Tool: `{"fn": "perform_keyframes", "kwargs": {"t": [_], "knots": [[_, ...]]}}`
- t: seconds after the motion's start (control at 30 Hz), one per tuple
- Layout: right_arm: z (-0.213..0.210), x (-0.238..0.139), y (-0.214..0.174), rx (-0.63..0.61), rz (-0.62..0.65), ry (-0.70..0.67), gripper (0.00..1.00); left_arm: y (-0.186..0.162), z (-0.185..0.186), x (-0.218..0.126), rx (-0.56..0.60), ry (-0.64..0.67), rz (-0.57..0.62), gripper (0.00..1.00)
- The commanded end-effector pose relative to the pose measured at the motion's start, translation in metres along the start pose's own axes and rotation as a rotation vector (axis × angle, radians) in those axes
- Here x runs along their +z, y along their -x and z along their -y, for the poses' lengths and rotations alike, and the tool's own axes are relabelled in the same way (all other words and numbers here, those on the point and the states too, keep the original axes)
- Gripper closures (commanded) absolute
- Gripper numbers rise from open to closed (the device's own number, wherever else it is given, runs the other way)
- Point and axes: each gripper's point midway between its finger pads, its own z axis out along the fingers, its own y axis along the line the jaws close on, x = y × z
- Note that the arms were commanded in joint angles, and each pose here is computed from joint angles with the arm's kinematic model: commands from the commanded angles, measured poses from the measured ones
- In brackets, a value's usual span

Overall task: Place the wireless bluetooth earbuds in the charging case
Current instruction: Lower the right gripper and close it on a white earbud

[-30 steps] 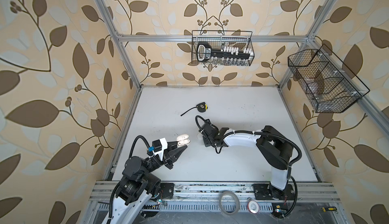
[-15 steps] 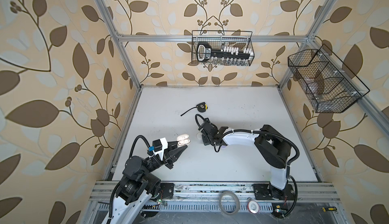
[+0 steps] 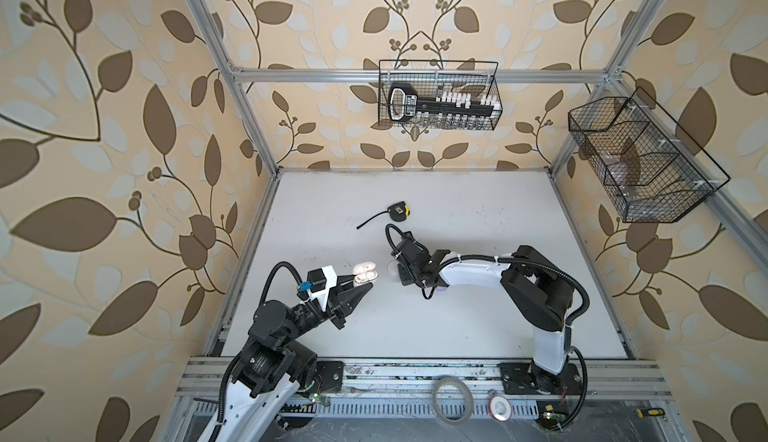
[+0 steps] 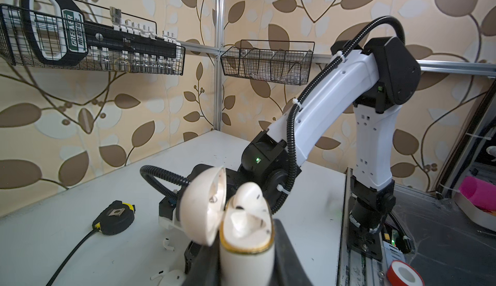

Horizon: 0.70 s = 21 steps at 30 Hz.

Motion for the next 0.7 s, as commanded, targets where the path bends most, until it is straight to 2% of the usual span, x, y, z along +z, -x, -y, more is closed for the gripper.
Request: {"fn": "perform_keyframes", "kwargs": {"t": [0.0, 0.23, 0.47, 0.67], "knots": [[0.0013, 0.0121, -0.0191, -0.019, -0.069, -0.018, 0.68, 0.0154, -0.0072, 0.003, 0.046, 0.04, 0.03, 1.0], [0.0023, 0.0124, -0.0202, -0.02, -0.071, -0.026, 0.63, 0.0147, -0.0103, 0.002, 0.045, 0.06, 0.032, 1.0], [-0.0032, 0.0145, -0.0235, -0.032, -0.077, -0.023, 0.71, 0.018, -0.0074, -0.0013, 0.051, 0.056, 0.044, 1.0], [-0.0011, 0.0129, -0.0262, -0.039, -0.079, -0.039, 0.71, 0.0191, -0.0059, -0.0028, 0.053, 0.053, 0.05, 1.0]]}}
